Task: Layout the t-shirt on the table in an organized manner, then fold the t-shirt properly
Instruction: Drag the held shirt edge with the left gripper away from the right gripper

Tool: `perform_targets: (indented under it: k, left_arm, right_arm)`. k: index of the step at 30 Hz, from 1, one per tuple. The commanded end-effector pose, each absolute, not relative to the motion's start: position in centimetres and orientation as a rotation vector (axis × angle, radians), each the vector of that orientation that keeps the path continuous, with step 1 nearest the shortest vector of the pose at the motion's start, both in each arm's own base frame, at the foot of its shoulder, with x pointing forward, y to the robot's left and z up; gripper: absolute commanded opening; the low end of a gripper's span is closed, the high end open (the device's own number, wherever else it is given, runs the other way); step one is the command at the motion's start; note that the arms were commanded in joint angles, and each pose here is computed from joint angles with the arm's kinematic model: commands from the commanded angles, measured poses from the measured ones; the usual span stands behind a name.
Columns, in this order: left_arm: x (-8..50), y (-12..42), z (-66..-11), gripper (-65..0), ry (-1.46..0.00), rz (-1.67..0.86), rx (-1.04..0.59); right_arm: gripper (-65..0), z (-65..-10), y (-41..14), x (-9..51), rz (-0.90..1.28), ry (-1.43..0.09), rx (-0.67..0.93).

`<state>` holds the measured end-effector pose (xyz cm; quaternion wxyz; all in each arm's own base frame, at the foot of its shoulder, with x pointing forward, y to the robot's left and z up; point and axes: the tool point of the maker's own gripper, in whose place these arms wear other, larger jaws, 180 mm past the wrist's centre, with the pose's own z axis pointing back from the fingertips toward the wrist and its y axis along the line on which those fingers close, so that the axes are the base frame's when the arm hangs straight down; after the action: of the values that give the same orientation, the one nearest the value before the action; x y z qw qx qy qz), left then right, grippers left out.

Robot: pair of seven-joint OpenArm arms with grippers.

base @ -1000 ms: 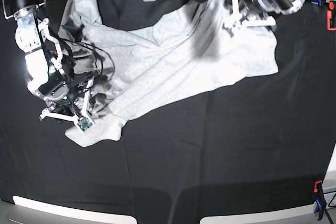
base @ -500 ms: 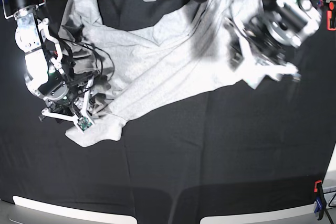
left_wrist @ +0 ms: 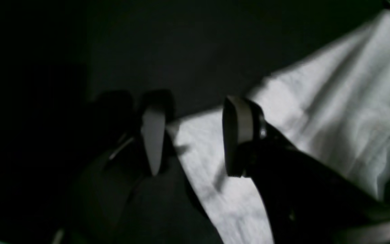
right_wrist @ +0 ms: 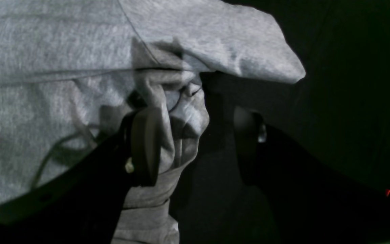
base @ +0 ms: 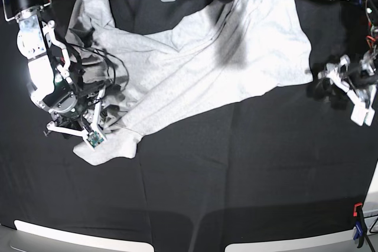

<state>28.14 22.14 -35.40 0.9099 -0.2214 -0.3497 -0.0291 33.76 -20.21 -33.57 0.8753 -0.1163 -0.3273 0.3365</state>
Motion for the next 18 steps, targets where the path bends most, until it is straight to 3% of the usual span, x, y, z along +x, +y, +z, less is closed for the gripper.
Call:
perform_targets:
  k: [1, 7, 18]
  left_arm:
    - [28.8, 22.5, -34.6, -38.7, -0.757, -0.053, -0.491]
    - [27.3, 23.9, -38.6, -38.7, -0.711, 0.012, -0.553]
    - [27.5, 22.5, -39.6, -38.7, -0.751, 0.076, -0.613]
  right_arm:
    - [-32.1, -32.0, -20.4, 34.8, 0.701, -0.735, -0.264]
    - [-32.1, -32.0, -20.4, 34.8, 0.701, -0.735, -0.264]
    - [-32.1, -32.0, -20.4, 34.8, 0.701, -0.736, -0.264]
